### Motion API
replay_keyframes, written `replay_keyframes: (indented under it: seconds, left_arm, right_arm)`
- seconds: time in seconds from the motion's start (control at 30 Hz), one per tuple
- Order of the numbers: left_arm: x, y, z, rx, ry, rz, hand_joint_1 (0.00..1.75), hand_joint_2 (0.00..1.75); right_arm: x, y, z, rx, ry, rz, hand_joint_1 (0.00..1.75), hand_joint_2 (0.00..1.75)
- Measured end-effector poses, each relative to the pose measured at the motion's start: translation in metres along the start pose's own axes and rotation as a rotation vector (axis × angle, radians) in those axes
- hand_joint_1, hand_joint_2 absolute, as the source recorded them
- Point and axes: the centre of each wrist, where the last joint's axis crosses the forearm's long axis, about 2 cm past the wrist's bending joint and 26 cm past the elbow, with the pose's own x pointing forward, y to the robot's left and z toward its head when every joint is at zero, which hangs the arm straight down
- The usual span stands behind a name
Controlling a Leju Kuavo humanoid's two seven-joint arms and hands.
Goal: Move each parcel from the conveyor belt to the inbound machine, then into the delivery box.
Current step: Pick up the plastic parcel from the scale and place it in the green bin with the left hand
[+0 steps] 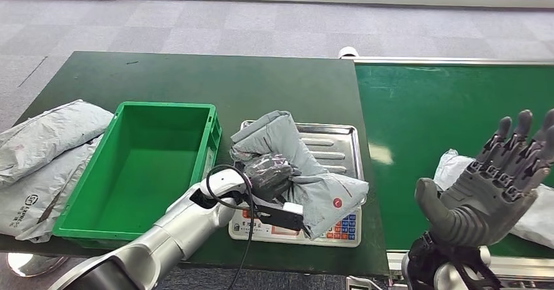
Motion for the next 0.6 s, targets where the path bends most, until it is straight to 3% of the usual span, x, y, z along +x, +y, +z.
replay_keyframes:
  seconds: [0.13, 0.27, 0.43, 0.6]
  left_arm:
    - [0.008, 0.018, 0.001, 0.317, 0.085, -0.121, 1.75, 1.75]
    - [0.015, 0.048, 0.022, 0.722, 0.183, -0.199, 1.75, 1.75]
    - [0.005, 0.062, 0.071, 1.146, 0.227, -0.242, 1.75, 1.75]
    - [-0.011, 0.077, 0.134, 1.423, 0.183, -0.468, 1.75, 1.75]
  right_arm:
    - [0.009, -0.003, 0.004, -0.025, -0.003, 0.043, 0.00, 1.75]
    - [0.017, -0.005, 0.008, -0.046, 0.000, 0.070, 0.00, 1.75]
    - [0.019, -0.005, 0.012, -0.045, 0.009, 0.090, 0.00, 1.75]
    - [0.020, -0.003, 0.015, -0.049, 0.018, 0.109, 0.00, 1.75]
